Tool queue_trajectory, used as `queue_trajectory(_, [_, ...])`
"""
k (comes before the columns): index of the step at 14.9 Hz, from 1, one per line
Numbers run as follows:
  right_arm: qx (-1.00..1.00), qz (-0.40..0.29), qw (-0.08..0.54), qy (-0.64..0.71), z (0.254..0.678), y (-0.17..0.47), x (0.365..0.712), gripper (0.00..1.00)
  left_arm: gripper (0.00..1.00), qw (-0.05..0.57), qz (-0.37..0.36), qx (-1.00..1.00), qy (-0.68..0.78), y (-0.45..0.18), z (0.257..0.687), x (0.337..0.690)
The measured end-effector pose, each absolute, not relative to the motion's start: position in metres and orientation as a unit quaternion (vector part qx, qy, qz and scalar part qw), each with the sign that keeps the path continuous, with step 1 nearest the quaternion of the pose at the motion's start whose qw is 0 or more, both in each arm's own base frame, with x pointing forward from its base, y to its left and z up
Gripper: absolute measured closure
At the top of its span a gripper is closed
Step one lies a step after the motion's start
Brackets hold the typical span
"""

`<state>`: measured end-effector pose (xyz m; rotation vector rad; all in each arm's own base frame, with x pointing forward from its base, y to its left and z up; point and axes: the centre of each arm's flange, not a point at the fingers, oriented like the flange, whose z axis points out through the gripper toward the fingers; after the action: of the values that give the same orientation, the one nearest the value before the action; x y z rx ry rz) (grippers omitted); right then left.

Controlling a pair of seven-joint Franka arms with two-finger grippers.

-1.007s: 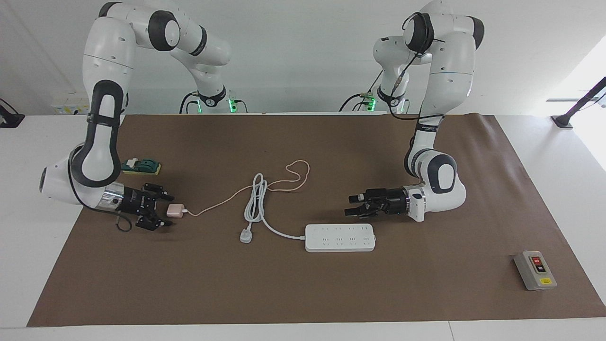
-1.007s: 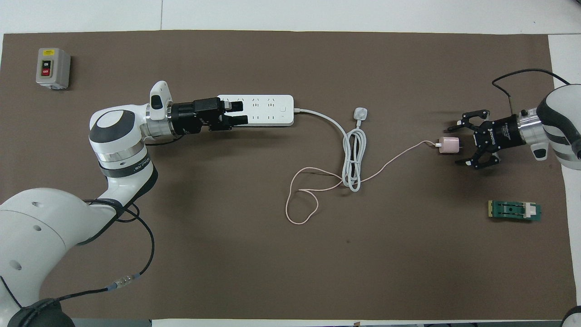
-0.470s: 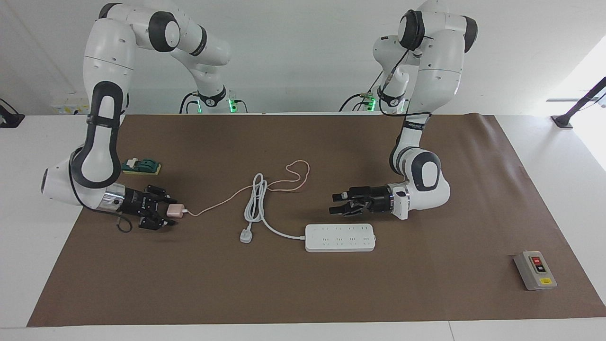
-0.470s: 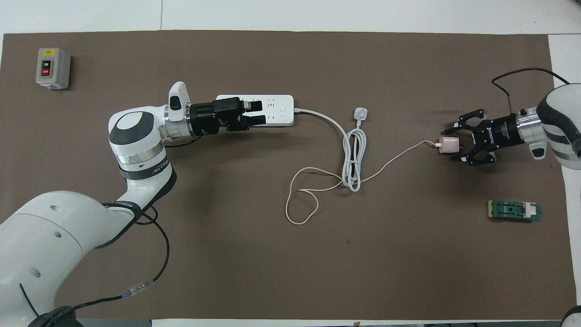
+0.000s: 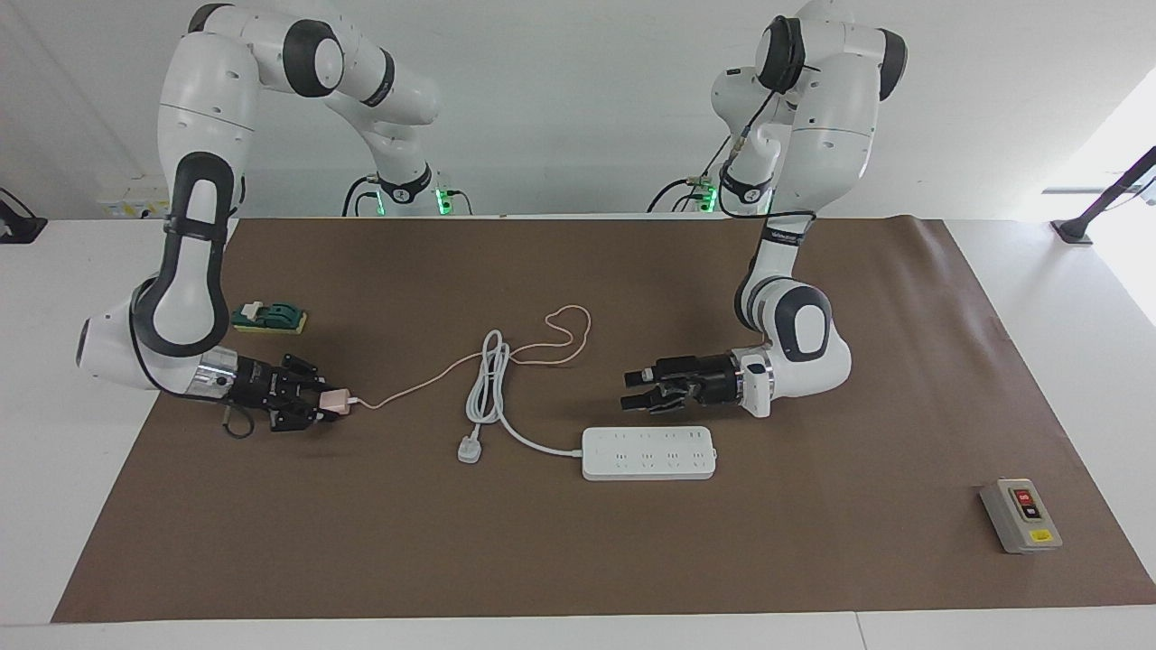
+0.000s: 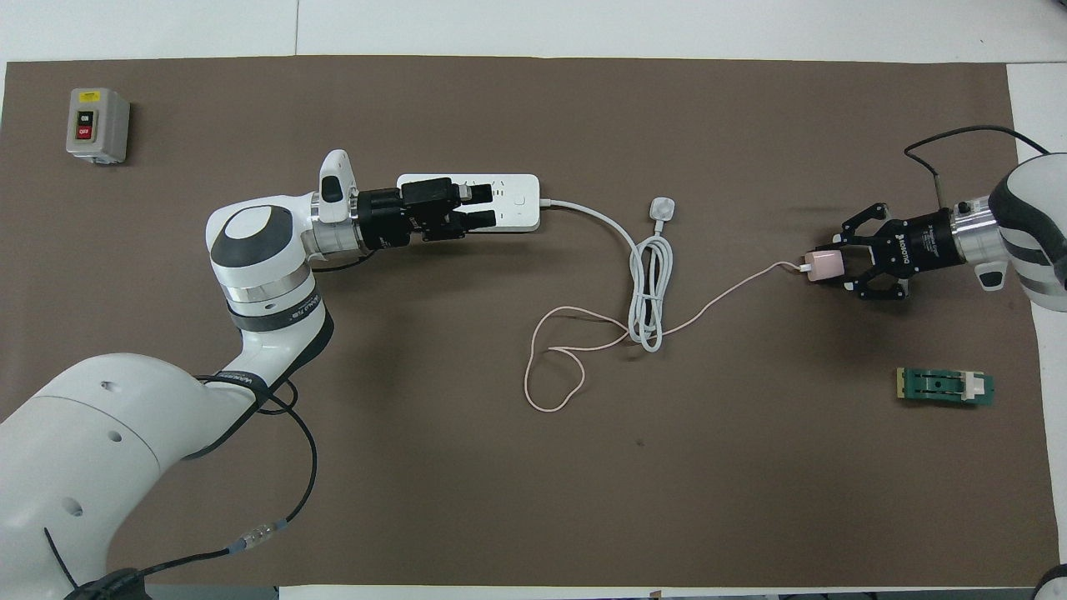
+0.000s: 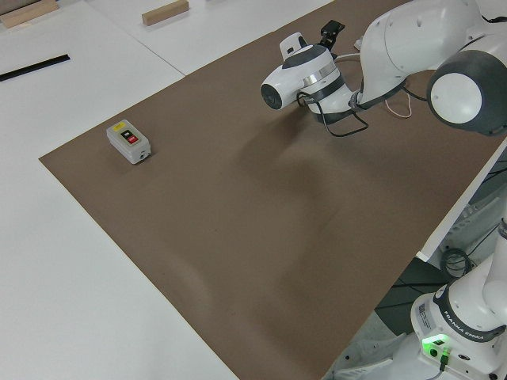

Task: Plug charger into power strip
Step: 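Grasp the pink charger with the right gripper and lift it, then carry the pink charger with the right gripper toward the left gripper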

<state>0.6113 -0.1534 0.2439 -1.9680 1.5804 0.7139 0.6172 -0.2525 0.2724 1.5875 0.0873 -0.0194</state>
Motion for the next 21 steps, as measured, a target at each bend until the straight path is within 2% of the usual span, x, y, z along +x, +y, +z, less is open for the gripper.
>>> queue_trajectory(3, [-0.721, 0.264, 0.254, 0.588, 0.247, -0.149, 0.615, 0.51, 0.03, 0.7, -0.009, 0.713, 0.037, -0.256, 0.274, 0.616])
queue_trajectory(6, [-0.722, 0.272, 0.25, 0.585, 0.267, -0.12, 0.632, 0.51, 0.03, 0.699, -0.009, 0.714, 0.038, -0.255, 0.274, 0.616])
queue_trajectory(13, [-0.705, 0.303, 0.263, 0.585, 0.337, -0.003, 0.665, 0.51, 0.03, 0.701, -0.006, 0.712, 0.043, -0.255, 0.274, 0.617])
queue_trajectory(17, [-0.693, 0.323, 0.267, 0.586, 0.355, 0.069, 0.671, 0.51, 0.03, 0.7, -0.006, 0.713, 0.045, -0.253, 0.272, 0.617])
queue_trajectory(21, [-0.692, 0.314, 0.27, 0.591, 0.365, 0.133, 0.674, 0.51, 0.03, 0.7, -0.006, 0.713, 0.046, -0.253, 0.272, 0.617])
